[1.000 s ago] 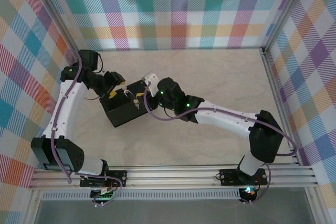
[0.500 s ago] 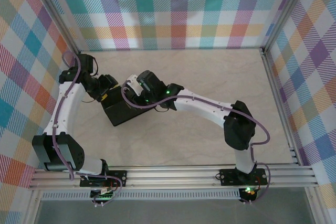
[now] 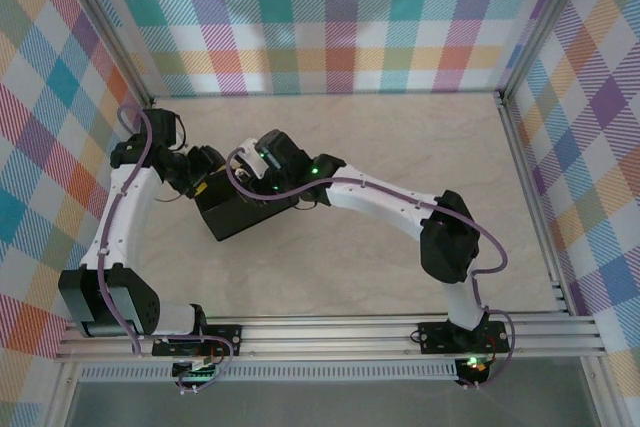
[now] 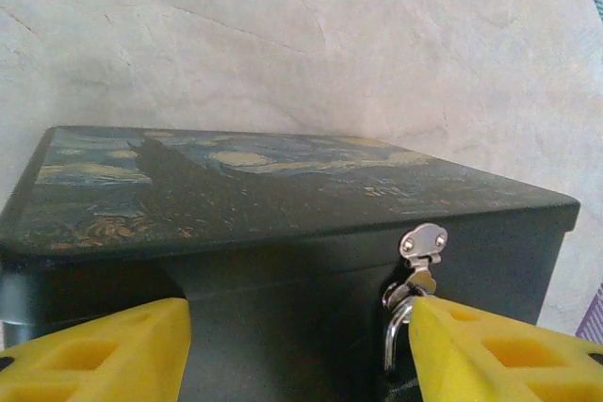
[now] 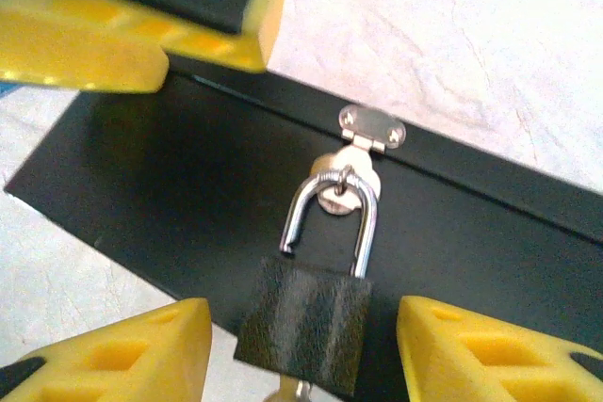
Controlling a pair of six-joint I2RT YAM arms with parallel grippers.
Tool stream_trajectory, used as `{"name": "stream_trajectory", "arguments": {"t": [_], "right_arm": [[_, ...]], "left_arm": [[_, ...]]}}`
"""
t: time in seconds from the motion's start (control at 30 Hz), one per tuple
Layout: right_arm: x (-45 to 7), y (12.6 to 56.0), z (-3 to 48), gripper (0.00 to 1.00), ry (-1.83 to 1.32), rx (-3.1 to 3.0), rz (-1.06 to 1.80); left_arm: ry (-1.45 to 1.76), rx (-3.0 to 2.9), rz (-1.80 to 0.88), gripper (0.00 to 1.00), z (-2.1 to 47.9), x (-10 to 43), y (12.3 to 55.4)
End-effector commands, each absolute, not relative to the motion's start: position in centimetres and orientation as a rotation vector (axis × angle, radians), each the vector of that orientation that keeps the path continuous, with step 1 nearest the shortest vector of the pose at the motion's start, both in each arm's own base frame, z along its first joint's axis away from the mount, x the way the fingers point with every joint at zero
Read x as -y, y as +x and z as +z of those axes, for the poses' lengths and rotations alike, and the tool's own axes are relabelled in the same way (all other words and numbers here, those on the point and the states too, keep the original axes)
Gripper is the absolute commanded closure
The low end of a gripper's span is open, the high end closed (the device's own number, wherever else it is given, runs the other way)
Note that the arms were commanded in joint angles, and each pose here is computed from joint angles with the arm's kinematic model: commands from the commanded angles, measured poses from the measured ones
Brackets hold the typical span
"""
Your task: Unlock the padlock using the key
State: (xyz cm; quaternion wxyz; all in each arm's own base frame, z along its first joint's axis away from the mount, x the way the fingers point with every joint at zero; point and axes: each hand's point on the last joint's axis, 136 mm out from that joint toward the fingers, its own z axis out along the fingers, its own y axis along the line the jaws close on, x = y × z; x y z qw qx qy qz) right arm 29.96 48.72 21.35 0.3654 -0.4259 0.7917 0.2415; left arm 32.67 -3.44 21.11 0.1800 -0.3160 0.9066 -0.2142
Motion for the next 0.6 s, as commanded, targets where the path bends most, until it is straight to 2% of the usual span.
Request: {"name": "stream_trajectory", "arguments": {"t": [0.0,0.13,0.23,0.33,0.47,0.57], "right_arm": [[-49.1,30.1,19.8,0.46,-1.11,-2.073,0.616],[-48.7,30.3,18.1,0.57,-1.131,-2.111,0.574],[-48.1,30.4,18.0,0.61,-1.121,-2.115,0.555],[-47.5,30.8,18.3,0.73,-1.087,-2.119,0.58],[-47.1,30.6,20.4,0.84,-1.004,-2.128,0.808],[-47.0,30.3,22.5,0.88,-0.928,-2.119,1.005]], "left_arm": [[-0.926,-2.602,-0.623,0.37,20.6,3.5,30.9],[-0.926,-2.597,-0.624,0.37,20.8,3.5,30.8],[-0.929,-2.595,-0.627,0.37,20.8,3.5,30.8],[-0.924,-2.589,-0.629,0.37,21.1,3.5,30.8],[-0.908,-2.58,-0.626,0.37,21.8,3.5,30.7],[-0.897,-2.57,-0.616,0.37,22.4,3.3,30.6]]}}
